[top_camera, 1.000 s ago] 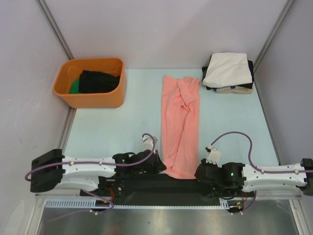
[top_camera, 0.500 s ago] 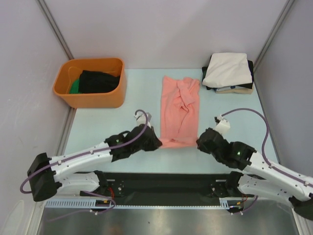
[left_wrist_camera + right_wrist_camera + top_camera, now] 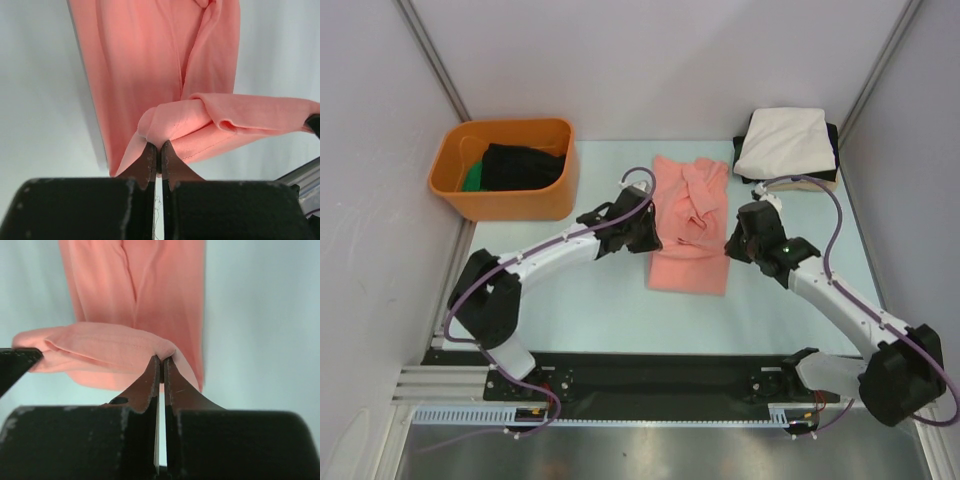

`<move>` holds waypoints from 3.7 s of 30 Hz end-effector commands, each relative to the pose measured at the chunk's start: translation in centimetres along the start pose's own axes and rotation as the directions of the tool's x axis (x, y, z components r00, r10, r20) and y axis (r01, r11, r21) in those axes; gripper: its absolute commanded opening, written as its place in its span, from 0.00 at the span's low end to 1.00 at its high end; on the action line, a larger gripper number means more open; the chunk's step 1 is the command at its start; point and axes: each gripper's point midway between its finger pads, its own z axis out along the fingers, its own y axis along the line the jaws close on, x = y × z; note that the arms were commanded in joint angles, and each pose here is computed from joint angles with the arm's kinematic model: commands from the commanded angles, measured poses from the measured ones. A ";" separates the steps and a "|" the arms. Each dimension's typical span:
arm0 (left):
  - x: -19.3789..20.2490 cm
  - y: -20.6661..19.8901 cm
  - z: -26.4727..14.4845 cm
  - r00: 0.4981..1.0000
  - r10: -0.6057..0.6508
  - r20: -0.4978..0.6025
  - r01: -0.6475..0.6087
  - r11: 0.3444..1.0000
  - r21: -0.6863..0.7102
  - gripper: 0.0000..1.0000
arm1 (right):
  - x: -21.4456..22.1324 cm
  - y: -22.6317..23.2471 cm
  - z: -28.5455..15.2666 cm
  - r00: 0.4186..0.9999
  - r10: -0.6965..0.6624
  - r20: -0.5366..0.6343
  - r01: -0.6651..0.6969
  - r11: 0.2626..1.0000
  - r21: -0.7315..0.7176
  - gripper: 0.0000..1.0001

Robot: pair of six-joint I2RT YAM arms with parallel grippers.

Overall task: Fold and stack the t-shirts
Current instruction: Fold the tshirt

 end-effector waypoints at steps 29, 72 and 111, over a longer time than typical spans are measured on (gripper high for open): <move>-15.1 4.3 10.2 0.983 -0.141 -0.120 0.138 0.990 -0.034 0.86 | -11.2 0.4 15.5 0.999 0.003 -0.049 0.001 0.997 0.078 0.80; 6.3 5.5 5.0 0.980 -0.139 -0.141 0.157 0.980 0.119 0.60 | 9.8 -3.8 6.6 0.946 0.154 -0.286 -0.210 0.962 -0.177 0.34; 15.8 1.6 -13.6 0.994 -0.088 -0.060 0.096 0.983 0.157 0.00 | 12.5 -2.0 -12.2 0.945 0.129 -0.301 -0.215 0.937 -0.274 0.00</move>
